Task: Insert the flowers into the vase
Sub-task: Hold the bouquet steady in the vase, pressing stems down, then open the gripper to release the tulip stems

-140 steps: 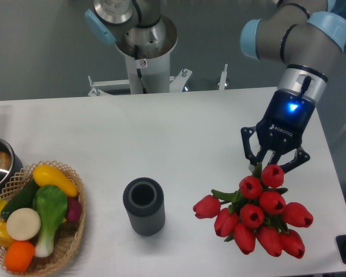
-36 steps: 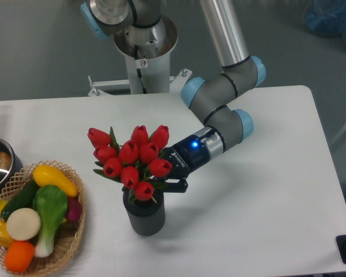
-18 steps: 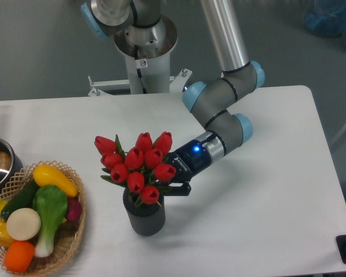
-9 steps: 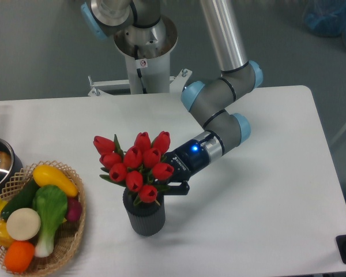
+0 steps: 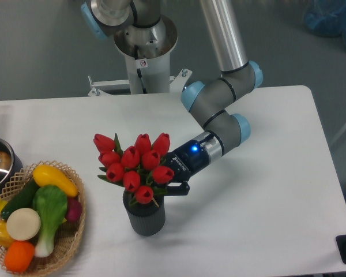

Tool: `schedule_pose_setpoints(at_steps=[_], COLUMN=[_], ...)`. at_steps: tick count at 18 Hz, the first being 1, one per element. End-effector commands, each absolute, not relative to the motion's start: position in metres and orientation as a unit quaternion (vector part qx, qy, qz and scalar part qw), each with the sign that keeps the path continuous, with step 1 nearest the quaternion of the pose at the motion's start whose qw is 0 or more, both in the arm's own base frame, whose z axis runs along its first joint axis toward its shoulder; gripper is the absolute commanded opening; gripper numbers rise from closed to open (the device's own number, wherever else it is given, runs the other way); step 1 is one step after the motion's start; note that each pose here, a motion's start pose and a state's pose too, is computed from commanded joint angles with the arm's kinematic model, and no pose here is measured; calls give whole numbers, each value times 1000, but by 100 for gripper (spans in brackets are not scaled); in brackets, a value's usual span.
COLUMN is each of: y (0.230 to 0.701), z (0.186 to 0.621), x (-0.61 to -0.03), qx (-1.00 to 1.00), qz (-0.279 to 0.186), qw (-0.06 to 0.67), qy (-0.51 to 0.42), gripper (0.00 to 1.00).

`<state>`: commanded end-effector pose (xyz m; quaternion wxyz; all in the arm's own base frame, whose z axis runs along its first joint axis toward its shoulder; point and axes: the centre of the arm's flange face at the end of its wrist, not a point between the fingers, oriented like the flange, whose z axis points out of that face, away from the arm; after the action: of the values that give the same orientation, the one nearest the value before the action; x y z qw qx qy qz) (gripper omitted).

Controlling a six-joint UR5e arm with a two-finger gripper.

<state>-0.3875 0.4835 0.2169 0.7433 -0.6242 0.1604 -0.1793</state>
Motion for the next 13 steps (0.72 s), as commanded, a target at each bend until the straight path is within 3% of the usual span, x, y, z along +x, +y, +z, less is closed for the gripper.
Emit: schedule_pose_setpoints(at_steps=[13], y=[483], z=[214], x=[-386], qx=[-624], qz=[-178], qw=[744], qy=[161], gripper=[30])
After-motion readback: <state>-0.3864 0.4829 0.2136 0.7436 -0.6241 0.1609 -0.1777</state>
